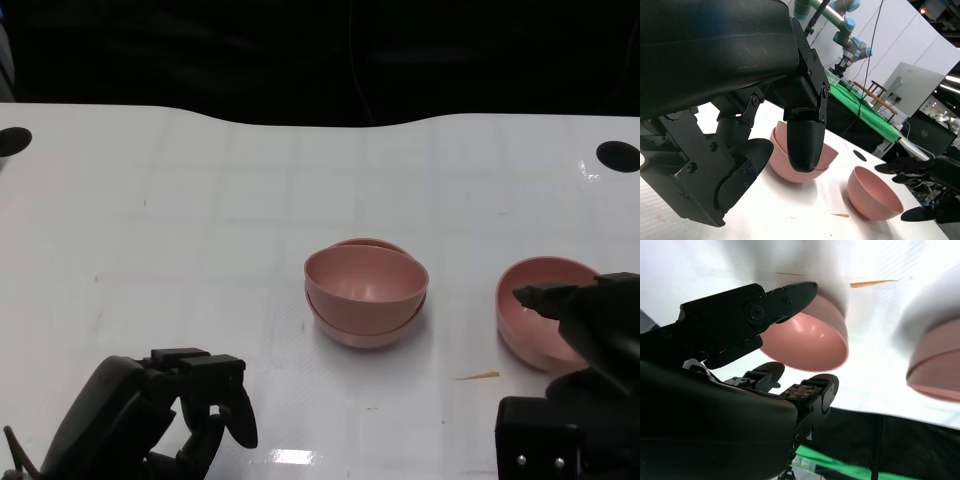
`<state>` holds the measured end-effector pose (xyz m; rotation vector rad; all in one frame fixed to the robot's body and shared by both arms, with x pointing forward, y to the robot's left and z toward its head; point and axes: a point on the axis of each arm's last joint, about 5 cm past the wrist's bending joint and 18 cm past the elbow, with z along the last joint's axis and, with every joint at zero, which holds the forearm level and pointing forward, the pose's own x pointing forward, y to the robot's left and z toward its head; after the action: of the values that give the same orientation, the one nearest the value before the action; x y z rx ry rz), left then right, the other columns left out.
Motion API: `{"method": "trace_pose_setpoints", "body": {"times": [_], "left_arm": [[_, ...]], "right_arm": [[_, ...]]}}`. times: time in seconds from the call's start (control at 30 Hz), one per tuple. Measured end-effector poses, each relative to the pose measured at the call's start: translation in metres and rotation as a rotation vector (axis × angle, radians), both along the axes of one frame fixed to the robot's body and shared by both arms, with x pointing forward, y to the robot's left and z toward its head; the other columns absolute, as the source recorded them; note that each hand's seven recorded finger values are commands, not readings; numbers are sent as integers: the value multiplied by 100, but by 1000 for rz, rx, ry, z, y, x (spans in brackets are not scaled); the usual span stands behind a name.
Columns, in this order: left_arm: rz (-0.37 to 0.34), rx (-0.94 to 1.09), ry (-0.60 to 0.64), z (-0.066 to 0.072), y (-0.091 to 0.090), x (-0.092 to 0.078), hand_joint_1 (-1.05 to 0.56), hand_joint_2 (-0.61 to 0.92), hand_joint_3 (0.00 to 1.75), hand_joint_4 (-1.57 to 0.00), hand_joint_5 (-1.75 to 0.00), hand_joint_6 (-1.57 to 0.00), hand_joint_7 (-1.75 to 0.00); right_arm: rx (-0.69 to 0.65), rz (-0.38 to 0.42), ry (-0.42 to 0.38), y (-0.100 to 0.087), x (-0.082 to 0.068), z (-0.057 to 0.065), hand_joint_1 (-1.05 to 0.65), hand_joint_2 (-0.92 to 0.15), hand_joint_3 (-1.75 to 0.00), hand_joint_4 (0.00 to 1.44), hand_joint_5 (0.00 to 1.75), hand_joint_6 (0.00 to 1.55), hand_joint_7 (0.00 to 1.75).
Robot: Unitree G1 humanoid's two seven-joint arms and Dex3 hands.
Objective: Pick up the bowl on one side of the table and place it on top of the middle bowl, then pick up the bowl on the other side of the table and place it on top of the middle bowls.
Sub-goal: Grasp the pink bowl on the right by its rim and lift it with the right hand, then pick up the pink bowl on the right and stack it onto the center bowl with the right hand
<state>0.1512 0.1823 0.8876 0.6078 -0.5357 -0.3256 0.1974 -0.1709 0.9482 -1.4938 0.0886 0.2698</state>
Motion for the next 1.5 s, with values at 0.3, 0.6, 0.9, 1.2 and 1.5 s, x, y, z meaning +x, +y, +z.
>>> {"method": "trace_pose_setpoints", "body": {"times": [0.3, 0.6, 0.9, 1.2, 1.5], "left_arm": [[-7, 3, -3, 1, -1, 0, 1, 15, 161, -90, -166, -88, -139], [-8, 1, -10, 2, -1, 0, 0, 16, 160, -89, -166, -88, -138], [-8, -1, -11, 3, -2, 1, 0, 16, 161, -90, -165, -88, -139], [-8, -4, -11, 3, -2, 1, 1, 15, 163, -89, -165, -88, -139], [-12, 8, 6, 3, -2, 2, 3, 14, 163, -90, -164, -89, -138]], "right_arm": [[-138, 14, 149, -2, 29, -23, -53, -90, -1, 72, 15, 50, 2], [-232, 98, 206, 0, 54, -32, -42, -92, -7, 77, 85, 68, 2], [-162, 193, 51, -11, 66, -50, -28, -92, -15, 85, 150, 104, 12], [-73, 231, -175, -13, 61, -48, -20, -87, -2, 81, 174, 111, 55], [281, 357, -418, -6, 58, -30, -5, -37, -108, 93, 175, 80, 158]]}}
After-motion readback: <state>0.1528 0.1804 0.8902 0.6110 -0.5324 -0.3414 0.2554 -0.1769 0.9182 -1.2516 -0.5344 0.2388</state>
